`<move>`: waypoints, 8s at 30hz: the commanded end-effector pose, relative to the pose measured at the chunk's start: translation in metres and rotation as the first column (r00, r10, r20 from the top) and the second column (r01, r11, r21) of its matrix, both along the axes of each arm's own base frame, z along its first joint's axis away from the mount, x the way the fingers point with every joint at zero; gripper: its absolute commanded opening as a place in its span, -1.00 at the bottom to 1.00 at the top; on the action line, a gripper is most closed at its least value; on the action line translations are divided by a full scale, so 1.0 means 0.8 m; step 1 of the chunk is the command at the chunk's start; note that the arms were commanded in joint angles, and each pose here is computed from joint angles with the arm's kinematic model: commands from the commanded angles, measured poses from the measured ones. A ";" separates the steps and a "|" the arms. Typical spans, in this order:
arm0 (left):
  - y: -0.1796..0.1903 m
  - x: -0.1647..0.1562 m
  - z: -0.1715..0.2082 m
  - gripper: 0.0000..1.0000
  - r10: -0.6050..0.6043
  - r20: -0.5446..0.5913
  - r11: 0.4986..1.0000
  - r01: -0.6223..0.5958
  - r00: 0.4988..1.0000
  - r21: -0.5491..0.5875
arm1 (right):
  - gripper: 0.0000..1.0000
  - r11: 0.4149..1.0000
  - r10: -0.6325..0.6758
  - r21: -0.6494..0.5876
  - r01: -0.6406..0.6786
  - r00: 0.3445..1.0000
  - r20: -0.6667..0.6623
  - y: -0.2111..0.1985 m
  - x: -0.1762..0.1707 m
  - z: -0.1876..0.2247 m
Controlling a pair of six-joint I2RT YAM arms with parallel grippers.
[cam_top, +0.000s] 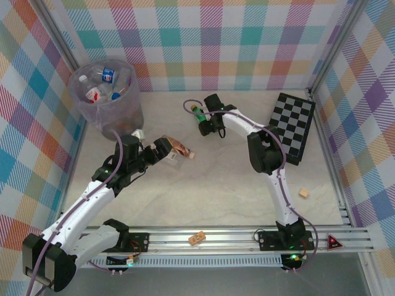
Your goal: Put the plastic bottles in the bin
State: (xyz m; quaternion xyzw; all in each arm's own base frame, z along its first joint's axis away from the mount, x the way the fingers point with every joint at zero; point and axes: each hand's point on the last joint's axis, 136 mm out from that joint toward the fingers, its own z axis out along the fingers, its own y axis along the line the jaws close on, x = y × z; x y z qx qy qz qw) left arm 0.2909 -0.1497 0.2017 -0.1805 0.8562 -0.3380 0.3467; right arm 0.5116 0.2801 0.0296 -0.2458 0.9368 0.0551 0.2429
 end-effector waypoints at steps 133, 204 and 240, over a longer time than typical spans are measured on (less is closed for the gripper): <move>0.325 0.284 0.195 0.52 0.327 0.129 0.840 -0.350 0.936 0.414 | 0.97 0.924 0.141 0.359 -0.130 0.990 -0.003 -0.047 -0.348 0.175; 0.043 -0.046 -0.021 0.91 0.107 -0.053 0.988 -0.112 0.993 -0.106 | 0.39 0.845 0.534 0.128 -0.520 0.834 -0.137 0.121 -0.184 -0.011; -0.128 0.027 0.083 1.00 -0.114 0.137 0.904 0.160 0.984 -0.395 | -0.63 0.748 0.402 0.577 -0.329 0.916 0.002 0.038 -0.326 0.197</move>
